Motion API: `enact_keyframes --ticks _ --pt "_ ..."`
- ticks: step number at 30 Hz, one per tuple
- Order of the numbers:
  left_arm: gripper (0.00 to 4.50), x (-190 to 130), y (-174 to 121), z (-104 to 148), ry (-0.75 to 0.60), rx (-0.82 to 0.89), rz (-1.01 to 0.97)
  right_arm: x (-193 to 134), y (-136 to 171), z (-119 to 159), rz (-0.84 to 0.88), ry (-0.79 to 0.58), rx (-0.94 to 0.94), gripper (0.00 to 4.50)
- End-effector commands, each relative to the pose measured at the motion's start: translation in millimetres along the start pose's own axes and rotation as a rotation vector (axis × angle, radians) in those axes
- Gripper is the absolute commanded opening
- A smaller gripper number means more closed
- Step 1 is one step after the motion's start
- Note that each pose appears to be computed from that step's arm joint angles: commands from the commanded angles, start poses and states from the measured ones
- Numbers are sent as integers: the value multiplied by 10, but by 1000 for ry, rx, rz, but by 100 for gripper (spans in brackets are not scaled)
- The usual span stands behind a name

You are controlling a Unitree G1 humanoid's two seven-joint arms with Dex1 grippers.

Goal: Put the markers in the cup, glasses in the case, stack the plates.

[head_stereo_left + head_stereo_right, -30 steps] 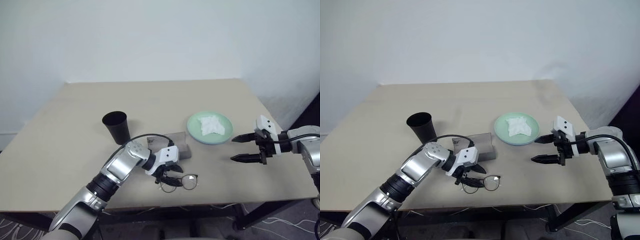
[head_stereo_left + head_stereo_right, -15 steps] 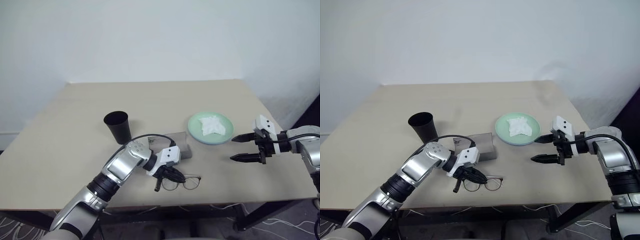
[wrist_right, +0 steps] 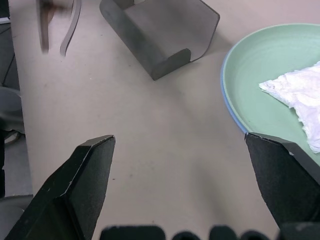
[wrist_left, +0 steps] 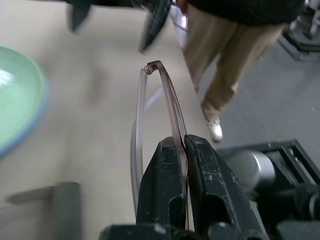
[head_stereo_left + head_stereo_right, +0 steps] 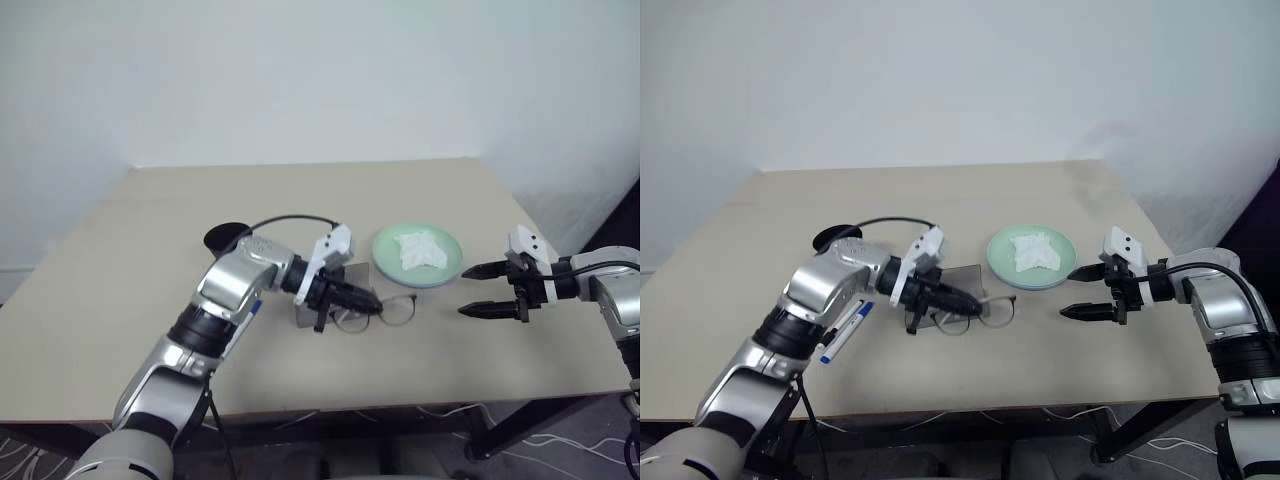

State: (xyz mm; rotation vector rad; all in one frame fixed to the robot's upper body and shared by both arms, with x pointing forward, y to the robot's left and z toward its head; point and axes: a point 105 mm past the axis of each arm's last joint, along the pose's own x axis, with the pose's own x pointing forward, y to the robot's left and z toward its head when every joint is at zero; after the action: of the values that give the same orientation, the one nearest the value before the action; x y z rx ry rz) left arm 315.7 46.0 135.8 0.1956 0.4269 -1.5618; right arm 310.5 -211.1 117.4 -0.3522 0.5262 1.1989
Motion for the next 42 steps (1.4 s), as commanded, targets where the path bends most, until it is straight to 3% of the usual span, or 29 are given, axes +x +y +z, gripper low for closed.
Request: enact_keyframes --ticks 1,6,16,22,29,36,39,42 --pt "1 -156 279 -17 42 74 108 -32 -43 122 -15 -20 -43 450" --pt "1 -157 503 -193 96 96 173 -23 -48 143 -18 -26 -45 450" --pt "1 -17 507 -529 157 109 139 -34 -38 134 -27 -31 -40 450" --pt "1 67 322 -576 131 33 35 -29 -38 127 -31 -30 -39 450" --pt "1 82 18 -695 188 -49 -84 -3 -56 146 -36 -34 -42 450" --pt "1 49 -160 -716 221 -43 -123 23 -60 137 -35 -35 -42 450" --pt "72 57 -122 -729 227 -37 -90 31 -64 141 -35 -37 -43 450" --pt "175 67 -56 -619 189 3 -49 31 -68 141 -36 -38 -44 450"
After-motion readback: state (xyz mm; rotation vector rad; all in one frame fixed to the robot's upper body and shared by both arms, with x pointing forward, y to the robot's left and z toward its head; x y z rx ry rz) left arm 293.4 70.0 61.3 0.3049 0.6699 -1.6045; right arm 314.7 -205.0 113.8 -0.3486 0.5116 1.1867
